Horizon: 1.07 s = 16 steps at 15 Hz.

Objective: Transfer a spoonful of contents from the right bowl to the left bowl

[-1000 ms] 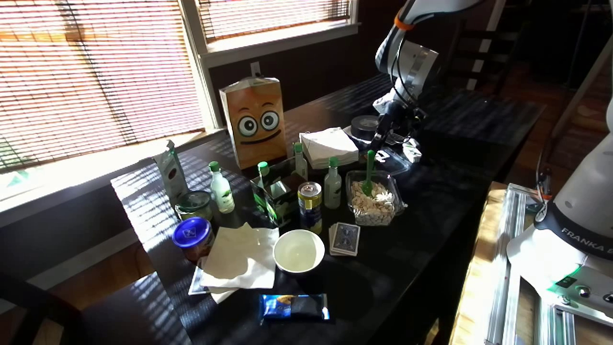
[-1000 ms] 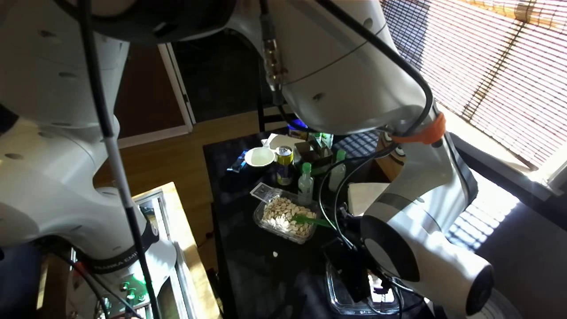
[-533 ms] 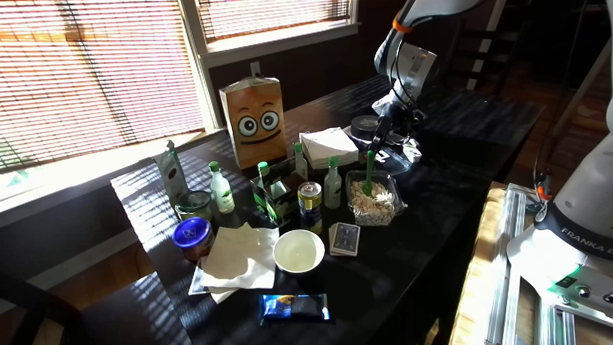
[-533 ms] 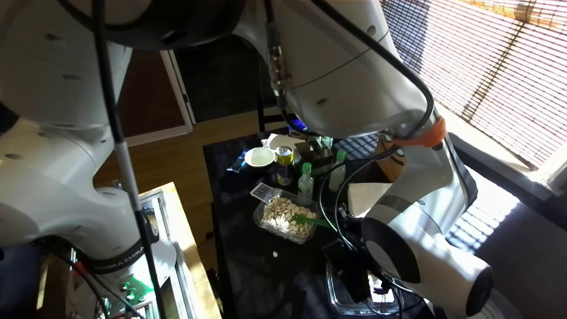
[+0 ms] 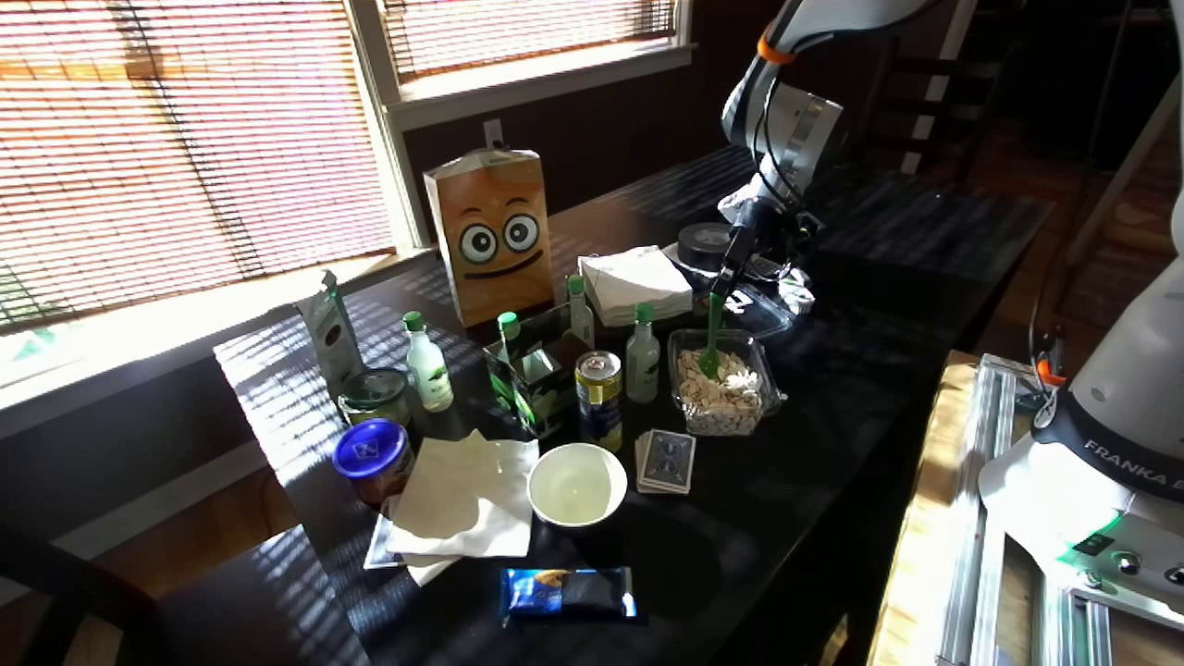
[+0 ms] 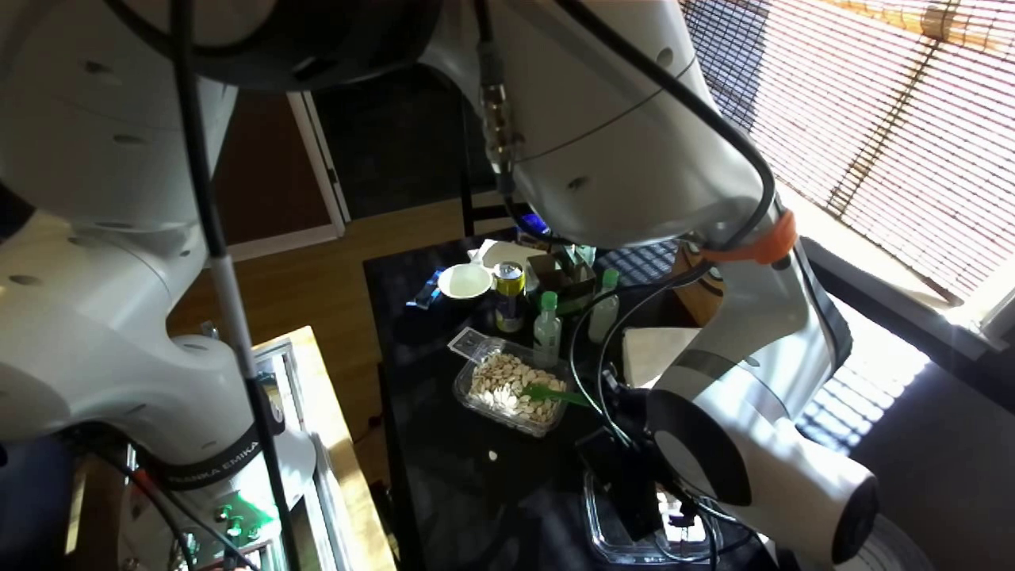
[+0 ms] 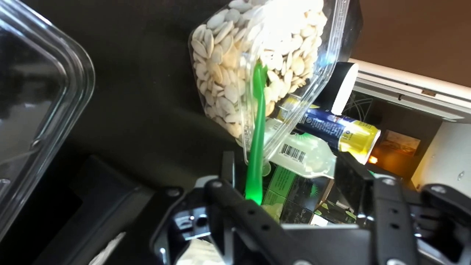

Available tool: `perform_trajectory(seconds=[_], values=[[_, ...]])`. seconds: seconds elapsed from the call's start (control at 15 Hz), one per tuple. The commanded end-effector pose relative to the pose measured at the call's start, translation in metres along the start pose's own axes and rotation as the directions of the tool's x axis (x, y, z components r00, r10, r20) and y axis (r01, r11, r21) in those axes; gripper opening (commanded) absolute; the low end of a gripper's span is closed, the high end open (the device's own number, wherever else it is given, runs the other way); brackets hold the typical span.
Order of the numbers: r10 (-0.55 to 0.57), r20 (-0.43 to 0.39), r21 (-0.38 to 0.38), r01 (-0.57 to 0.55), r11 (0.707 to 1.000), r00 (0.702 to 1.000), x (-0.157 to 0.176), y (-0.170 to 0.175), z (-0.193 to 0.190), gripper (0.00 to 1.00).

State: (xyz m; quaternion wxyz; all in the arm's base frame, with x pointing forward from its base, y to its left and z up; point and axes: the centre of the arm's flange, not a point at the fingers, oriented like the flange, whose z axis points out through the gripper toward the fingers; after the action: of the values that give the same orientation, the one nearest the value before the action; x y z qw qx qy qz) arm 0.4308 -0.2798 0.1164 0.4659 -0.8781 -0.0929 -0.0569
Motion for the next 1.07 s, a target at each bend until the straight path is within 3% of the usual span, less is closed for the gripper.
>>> perform_trajectory(seconds=[0.0, 0.27, 0.33, 0.47, 0.8, 1.0], values=[[-0.021, 0.021, 0.016, 0.02, 1.0, 1.0, 0.0037, 0.0042, -0.0015, 0.7], [-0.023, 0.021, 0.012, 0.023, 1.0, 1.0, 0.0041, 0.0044, -0.0009, 0.71], [-0.023, 0.021, 0.012, 0.023, 1.0, 1.0, 0.0041, 0.0044, -0.001, 0.66], [-0.024, 0.02, 0.011, 0.024, 1.0, 1.0, 0.0041, 0.0046, -0.0013, 0.44], [-0.024, 0.017, 0.008, 0.024, 1.0, 1.0, 0.0034, 0.0049, -0.0022, 0.08], [-0.028, 0.01, 0.0, 0.028, 1.0, 1.0, 0.0033, 0.0037, -0.0049, 0.0]])
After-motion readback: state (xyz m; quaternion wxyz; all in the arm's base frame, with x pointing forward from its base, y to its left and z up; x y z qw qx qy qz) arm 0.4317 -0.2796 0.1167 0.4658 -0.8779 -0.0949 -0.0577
